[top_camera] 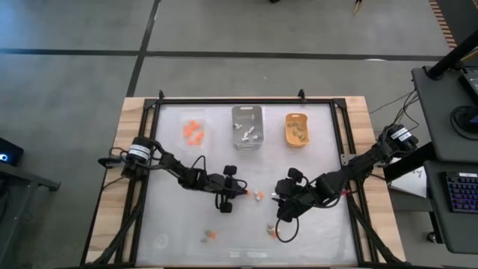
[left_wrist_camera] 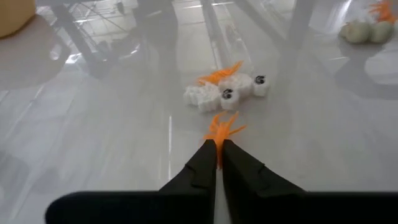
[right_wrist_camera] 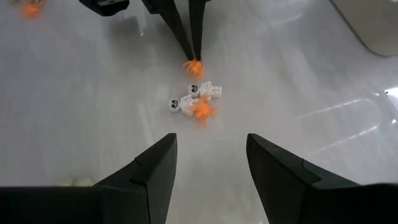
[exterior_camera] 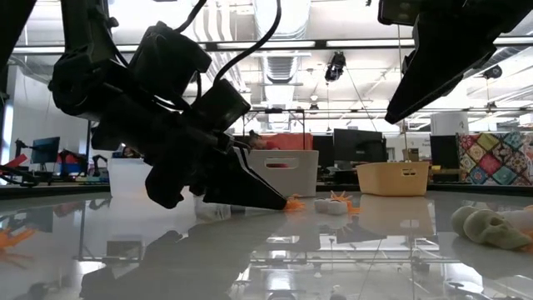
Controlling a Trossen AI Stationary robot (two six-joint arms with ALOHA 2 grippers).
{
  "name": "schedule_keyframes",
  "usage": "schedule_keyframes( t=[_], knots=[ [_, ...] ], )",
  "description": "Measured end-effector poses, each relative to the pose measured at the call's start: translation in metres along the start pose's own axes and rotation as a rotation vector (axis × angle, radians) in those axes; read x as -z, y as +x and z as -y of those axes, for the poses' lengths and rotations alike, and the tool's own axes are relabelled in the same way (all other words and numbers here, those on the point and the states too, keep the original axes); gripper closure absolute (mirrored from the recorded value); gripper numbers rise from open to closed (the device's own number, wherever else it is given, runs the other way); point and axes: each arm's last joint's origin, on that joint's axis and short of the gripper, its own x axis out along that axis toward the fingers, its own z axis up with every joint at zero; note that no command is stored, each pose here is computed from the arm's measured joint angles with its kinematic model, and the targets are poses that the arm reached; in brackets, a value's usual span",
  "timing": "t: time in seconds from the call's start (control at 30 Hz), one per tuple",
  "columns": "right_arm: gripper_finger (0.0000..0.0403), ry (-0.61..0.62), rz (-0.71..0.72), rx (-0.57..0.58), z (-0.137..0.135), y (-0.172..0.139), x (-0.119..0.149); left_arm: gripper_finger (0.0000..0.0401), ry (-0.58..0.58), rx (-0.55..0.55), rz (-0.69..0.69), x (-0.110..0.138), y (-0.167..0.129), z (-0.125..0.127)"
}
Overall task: Sort Halloween decoration
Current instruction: Put the orange spider toy into the transparent white bin
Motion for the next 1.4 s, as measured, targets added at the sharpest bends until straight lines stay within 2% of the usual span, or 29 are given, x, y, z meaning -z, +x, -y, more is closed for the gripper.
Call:
schedule_keyframes(
  t=[0.27,0.47,0.6,0.73,0.8,0.87,1.07,1.17,1.27,1.33,1.4],
  knots=[
    [0.0216,0.006,0.011,-0.009,-0.001,0.000,-0.001,0.0401,-0.001,-0.012,0.010,-0.004,-0.002,-0.001],
    [0.0216,0.008,0.013,-0.010,-0.001,0.000,-0.001,0.0401,-0.006,-0.010,0.045,-0.014,-0.014,-0.002],
    [0.0216,0.008,0.018,-0.007,-0.001,0.000,-0.002,0.0401,-0.011,-0.018,0.088,-0.024,-0.034,-0.005],
    [0.0216,0.010,0.023,-0.008,-0.001,0.000,-0.002,0.0401,-0.021,-0.089,0.127,-0.039,-0.067,-0.011],
    [0.0216,0.005,0.032,0.002,-0.001,0.000,-0.002,0.0401,-0.024,-0.161,0.123,-0.046,-0.087,-0.016],
    [0.0216,0.004,0.035,0.005,-0.001,0.000,-0.002,0.0401,-0.018,-0.280,0.096,-0.052,-0.106,-0.021],
    [0.0216,-0.001,0.049,-0.005,-0.002,0.000,-0.004,0.0401,-0.013,-0.706,-0.146,-0.048,-0.165,-0.050],
    [0.0216,-0.001,0.053,-0.005,-0.001,0.001,-0.005,0.0401,-0.121,-0.846,-0.253,-0.045,-0.191,-0.072],
    [0.0216,0.000,0.056,0.001,0.000,0.001,-0.006,0.0401,-0.298,-0.954,-0.295,-0.044,-0.211,-0.097],
    [0.0216,0.002,0.058,0.002,0.001,0.002,-0.007,0.0401,-0.409,-0.969,-0.304,-0.042,-0.219,-0.112],
    [0.0216,0.004,0.061,0.003,0.002,0.003,-0.008,0.0401,-0.496,-0.919,-0.301,-0.041,-0.223,-0.122]
  ],
)
